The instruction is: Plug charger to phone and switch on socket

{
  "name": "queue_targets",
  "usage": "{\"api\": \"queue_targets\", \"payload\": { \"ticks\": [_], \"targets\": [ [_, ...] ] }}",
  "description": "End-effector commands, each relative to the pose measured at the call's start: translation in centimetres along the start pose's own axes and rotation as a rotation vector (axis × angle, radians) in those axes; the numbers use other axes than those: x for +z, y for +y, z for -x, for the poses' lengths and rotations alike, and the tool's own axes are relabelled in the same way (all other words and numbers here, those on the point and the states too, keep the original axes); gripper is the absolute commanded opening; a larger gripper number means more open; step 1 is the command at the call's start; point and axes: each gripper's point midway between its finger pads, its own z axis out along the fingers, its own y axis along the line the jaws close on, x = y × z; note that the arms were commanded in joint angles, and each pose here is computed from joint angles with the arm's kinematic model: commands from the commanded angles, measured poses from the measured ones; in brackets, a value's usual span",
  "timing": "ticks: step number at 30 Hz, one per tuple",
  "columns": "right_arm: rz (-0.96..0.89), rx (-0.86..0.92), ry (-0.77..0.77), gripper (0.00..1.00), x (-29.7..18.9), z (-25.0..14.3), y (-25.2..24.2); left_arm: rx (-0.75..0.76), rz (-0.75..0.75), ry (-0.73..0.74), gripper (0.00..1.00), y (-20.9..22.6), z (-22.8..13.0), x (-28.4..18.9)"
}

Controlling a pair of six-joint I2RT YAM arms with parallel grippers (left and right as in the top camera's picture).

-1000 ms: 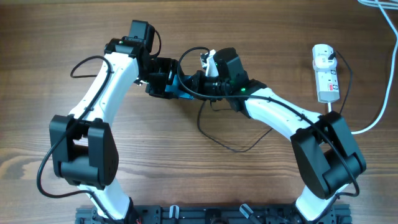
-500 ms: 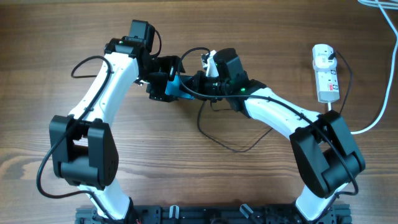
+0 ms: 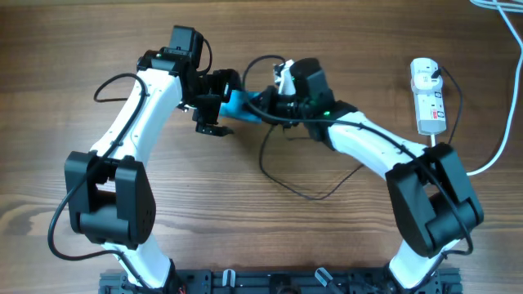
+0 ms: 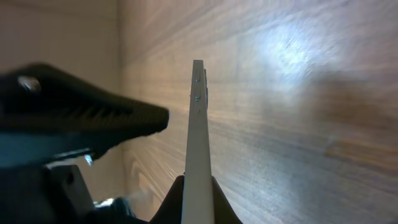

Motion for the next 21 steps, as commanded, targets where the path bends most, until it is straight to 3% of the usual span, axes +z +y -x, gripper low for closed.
{"api": "queue_targets", "payload": {
  "ticks": [1, 7, 11, 15, 21],
  "targets": [
    [0.054, 0.03, 0.021, 0.04, -1.2, 1.0, -0.1, 0.059, -0.065, 0.011, 1.0, -1.4, -1.2, -1.4],
    [0.109, 0.053, 0.019, 0.04, -4.5, 3.4, -0.8, 0.386, -0.209, 0.054, 1.0, -4.7, -2.5, -1.9],
    [0.021, 0.037, -0.059, 0.04, -9.5, 4.9, -1.7, 0.603, -0.33, 0.111, 1.0, -7.0, -4.4, -2.7],
    [-0.061, 0.046, -0.169, 0.05, -15.1, 5.6, -1.0, 0.662, -0.398, 0.152, 1.0, -8.1, -5.6, -3.4],
    [0.057, 0.146, -0.343, 0.04, -19.5, 5.9, 1.0, 0.691, -0.437, 0.259, 1.0, -8.2, -7.5, -4.1]
  ]
}}
